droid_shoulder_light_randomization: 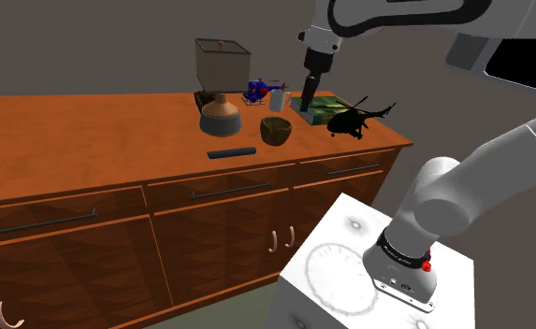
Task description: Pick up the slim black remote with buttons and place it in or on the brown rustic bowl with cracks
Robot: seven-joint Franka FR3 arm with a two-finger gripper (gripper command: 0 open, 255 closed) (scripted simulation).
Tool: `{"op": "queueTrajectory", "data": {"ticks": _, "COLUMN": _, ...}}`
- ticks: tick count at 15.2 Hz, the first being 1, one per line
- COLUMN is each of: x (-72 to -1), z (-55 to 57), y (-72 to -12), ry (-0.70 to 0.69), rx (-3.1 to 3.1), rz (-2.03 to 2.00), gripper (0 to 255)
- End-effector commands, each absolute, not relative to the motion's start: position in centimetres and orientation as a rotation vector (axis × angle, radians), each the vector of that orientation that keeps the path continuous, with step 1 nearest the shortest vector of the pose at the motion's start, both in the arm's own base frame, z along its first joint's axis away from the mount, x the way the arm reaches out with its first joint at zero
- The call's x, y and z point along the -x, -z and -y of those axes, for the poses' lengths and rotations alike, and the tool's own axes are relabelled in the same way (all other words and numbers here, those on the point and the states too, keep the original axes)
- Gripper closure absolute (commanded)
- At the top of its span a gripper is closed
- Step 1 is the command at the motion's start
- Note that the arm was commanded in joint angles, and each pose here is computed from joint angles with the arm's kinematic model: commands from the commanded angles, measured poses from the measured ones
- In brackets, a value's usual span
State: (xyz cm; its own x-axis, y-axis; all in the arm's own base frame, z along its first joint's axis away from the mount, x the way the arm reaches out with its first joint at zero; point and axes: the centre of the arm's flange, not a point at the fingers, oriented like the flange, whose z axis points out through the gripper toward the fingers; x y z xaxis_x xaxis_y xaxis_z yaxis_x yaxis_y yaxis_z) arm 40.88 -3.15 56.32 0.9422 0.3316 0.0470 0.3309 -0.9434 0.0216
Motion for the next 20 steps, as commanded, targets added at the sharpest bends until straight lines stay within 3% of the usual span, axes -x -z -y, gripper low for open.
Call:
{"op": "queueTrajectory", "data": {"ticks": 1, "x": -43.1, "z": 3.4, "y": -54.4, "ry": -0.067, "rx": -3.074, "rz": -0.61, "gripper": 0}}
{"op": "queueTrajectory", "data": {"ticks": 20, "x": -62.9, "z": -0.5, "y": -38.1, "ry": 0.056, "rx": -2.893, "rz": -1.365, "gripper": 0}}
